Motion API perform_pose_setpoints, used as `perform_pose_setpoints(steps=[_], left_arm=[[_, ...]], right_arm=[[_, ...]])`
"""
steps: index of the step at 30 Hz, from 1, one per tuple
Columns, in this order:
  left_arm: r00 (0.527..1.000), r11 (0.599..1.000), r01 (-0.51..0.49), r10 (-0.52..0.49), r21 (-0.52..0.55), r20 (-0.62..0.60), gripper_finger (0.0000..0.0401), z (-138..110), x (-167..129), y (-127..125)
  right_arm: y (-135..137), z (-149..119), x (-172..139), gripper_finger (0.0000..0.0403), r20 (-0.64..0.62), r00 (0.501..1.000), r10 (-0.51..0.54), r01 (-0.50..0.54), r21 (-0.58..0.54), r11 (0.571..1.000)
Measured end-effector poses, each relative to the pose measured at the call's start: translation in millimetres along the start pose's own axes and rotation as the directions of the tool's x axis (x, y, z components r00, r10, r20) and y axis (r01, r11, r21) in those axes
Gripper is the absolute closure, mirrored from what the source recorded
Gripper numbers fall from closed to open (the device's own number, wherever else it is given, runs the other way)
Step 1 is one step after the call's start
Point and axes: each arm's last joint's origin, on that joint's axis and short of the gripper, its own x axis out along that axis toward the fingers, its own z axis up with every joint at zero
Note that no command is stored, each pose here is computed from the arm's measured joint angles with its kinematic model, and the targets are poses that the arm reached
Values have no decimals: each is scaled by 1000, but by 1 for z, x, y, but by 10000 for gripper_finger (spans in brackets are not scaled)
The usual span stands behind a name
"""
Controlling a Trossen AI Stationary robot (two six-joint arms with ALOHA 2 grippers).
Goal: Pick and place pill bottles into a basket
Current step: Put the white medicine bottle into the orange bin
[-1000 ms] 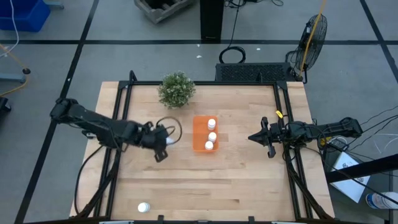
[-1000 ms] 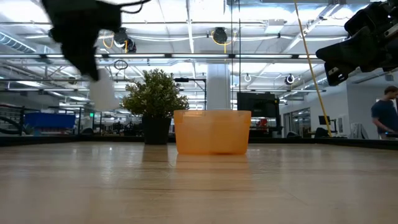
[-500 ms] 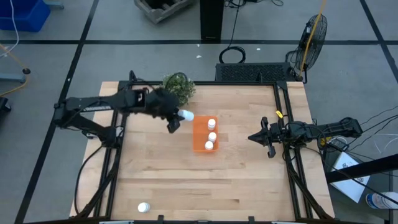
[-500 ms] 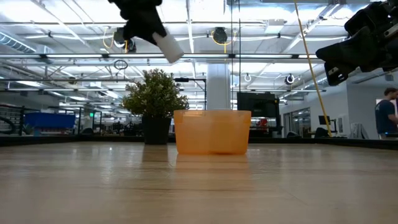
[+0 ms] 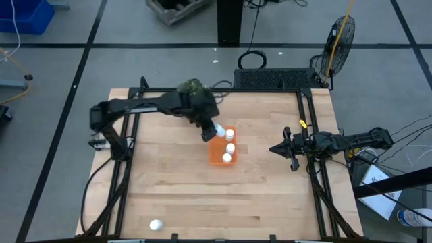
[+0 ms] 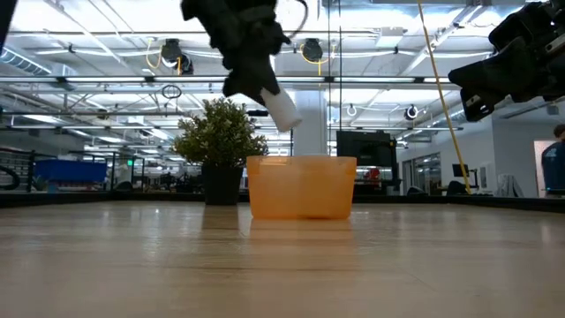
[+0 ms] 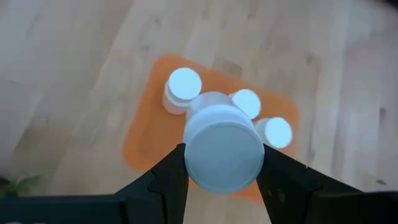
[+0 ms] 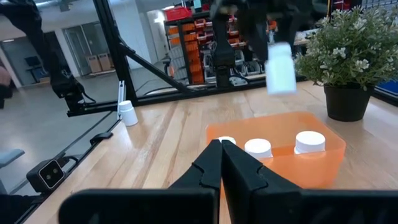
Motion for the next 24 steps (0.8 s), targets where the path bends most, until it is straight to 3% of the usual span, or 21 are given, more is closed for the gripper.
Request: perform_pose_setpoints(steps=[8, 12, 24], left_arm=[[978, 997, -23, 38, 75, -207, 231, 13, 45, 3], [948, 991, -94, 119, 99, -295, 231, 13, 63, 10], [904, 983, -101, 156, 155, -398, 230, 1, 104, 22]], right_arm=[[0, 0, 0, 403, 0, 1000, 0, 0, 0, 1000], [0, 0, 0, 403, 0, 1000, 0, 0, 0, 1000], [0, 0, 0, 403, -1, 1000, 0, 0, 0, 1000]])
